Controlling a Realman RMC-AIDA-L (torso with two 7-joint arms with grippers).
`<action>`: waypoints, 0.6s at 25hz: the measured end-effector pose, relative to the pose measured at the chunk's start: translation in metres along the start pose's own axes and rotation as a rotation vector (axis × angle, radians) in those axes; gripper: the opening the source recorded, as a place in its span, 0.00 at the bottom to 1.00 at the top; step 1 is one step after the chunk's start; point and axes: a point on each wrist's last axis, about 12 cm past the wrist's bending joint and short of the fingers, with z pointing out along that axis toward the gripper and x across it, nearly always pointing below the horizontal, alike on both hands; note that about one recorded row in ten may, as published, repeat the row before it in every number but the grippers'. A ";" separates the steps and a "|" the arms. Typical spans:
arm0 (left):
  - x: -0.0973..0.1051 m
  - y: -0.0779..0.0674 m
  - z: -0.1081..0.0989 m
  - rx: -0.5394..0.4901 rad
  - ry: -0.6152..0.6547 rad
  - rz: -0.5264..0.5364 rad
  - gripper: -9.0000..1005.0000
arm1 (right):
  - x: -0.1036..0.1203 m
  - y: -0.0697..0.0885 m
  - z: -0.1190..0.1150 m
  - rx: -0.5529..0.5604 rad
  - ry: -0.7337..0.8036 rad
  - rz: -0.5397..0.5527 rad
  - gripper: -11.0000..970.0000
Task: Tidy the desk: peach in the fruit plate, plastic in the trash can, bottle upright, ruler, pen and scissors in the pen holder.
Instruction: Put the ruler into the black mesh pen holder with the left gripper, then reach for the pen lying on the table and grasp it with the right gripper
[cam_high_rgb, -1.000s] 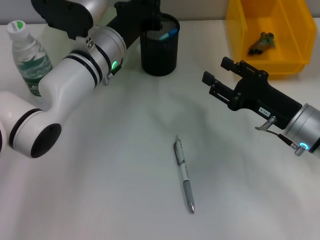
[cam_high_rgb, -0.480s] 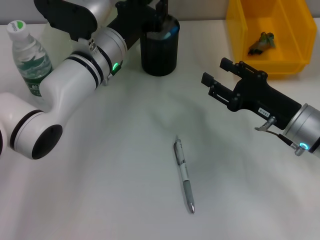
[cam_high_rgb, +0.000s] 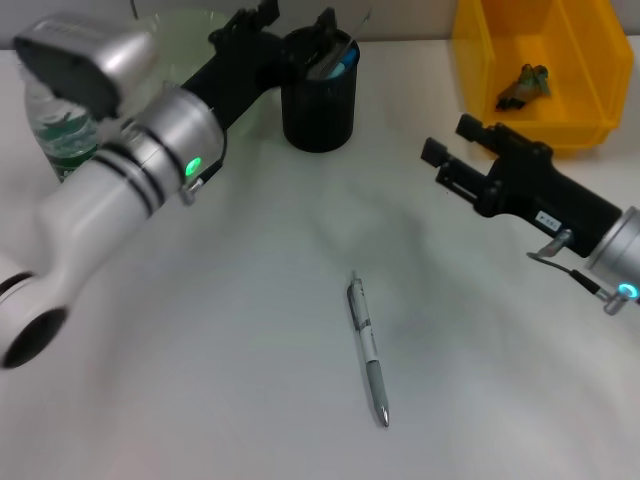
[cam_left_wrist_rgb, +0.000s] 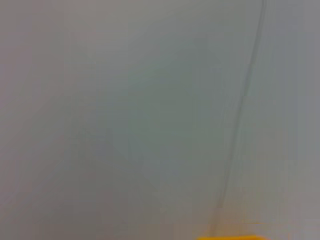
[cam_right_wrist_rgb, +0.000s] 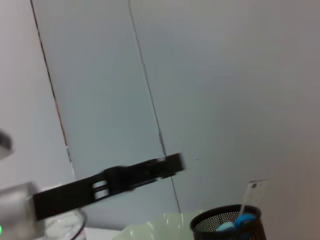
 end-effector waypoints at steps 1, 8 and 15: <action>0.000 0.000 0.000 0.000 0.000 0.000 0.71 | 0.000 0.000 0.000 0.000 0.000 0.000 0.66; -0.005 0.012 -0.043 0.207 -0.045 -0.055 0.76 | -0.010 -0.008 -0.008 -0.032 -0.008 0.074 0.66; -0.008 0.023 -0.088 0.414 0.061 -0.018 0.76 | -0.025 -0.013 -0.019 -0.159 0.024 0.126 0.66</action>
